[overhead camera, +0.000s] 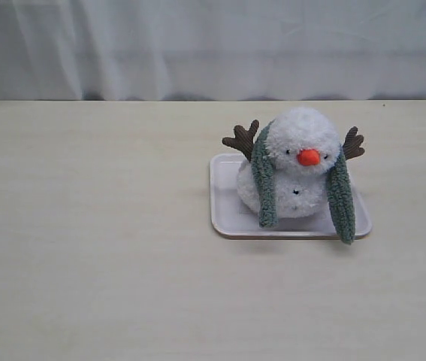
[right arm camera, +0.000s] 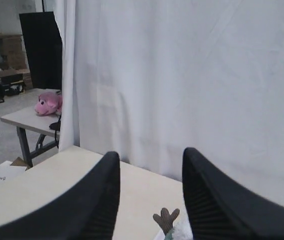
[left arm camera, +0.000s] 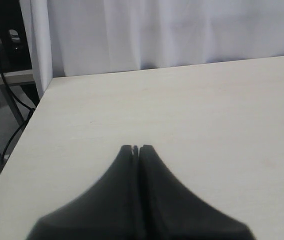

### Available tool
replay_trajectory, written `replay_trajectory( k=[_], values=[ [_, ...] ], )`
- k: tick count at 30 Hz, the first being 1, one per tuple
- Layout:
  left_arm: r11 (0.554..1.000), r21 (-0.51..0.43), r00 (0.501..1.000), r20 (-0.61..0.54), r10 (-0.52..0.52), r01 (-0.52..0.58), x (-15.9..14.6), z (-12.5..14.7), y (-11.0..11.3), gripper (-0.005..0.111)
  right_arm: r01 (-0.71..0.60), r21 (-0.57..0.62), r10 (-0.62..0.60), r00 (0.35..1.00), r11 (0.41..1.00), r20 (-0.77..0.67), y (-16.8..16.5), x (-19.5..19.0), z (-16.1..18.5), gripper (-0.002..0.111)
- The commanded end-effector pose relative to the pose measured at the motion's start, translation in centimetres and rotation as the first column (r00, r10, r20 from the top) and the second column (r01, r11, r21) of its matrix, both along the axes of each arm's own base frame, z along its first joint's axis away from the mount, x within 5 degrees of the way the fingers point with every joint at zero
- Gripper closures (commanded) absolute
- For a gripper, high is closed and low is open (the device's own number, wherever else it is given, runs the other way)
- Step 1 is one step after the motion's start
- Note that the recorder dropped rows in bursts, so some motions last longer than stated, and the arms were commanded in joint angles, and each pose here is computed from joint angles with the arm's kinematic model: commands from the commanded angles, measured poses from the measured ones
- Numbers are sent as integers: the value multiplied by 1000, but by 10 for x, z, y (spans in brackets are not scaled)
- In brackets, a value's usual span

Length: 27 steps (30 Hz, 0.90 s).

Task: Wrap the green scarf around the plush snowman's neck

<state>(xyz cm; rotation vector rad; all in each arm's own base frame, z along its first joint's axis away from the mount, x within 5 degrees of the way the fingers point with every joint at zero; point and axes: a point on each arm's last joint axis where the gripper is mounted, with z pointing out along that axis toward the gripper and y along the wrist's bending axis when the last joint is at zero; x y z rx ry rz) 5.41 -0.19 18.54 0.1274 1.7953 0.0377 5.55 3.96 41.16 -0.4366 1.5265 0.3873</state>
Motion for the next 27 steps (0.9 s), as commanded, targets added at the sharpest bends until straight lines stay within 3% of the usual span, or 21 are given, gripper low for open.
replay_trajectory(
  k=[1,11,27],
  values=[
    [1000,-4,1000,7,-7,7,0,0,0,107,2,6,-2,998,1000,65,-5,-18,2,70],
    [1000,-4,1000,7,-7,7,0,0,0,107,-17,21,13,988,1000,154,-13,-54,2,70],
    [1000,-4,1000,7,-7,7,0,0,0,107,-74,-37,76,995,997,67,-10,-62,-9,70]
  ],
)
